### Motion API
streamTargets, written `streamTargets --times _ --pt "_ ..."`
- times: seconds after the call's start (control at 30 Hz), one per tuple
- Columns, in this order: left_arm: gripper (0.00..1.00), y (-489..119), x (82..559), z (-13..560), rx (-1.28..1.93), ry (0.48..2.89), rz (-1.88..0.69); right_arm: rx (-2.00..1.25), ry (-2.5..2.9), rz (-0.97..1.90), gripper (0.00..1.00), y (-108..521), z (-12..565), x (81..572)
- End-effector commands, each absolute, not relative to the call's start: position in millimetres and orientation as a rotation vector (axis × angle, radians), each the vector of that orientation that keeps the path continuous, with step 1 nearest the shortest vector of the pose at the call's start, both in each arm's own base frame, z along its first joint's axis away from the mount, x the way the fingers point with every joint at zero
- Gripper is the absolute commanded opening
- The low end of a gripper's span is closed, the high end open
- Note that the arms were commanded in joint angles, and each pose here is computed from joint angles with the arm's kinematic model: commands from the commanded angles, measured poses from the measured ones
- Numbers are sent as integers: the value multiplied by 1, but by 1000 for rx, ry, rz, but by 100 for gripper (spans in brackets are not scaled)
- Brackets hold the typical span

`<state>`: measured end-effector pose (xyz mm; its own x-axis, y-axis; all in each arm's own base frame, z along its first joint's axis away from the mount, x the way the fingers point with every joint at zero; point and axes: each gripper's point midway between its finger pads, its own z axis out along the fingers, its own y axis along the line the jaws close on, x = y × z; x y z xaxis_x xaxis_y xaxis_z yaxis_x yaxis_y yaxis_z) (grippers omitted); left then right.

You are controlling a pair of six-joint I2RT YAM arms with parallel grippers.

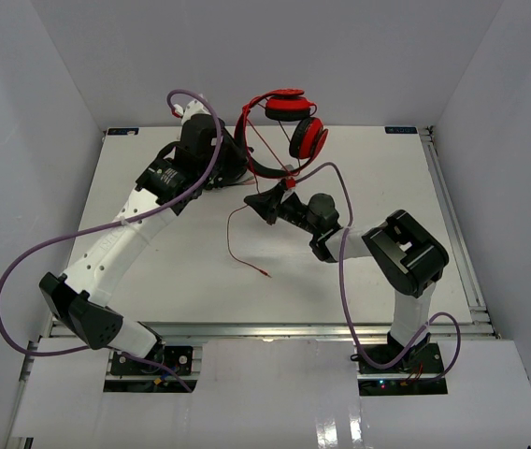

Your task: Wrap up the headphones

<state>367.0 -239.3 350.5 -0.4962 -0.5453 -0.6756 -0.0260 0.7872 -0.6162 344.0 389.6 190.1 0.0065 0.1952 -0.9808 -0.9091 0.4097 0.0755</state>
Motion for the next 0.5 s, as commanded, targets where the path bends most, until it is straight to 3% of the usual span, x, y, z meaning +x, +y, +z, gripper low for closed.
streamTargets --times 0.0,0.47 --pt "0 -238 363 399 -449 1879 -789 -762 926 1049 8 386 260 320" --pt "0 -202 361 383 -412 1891 -592 -1085 879 1057 8 333 246 218"
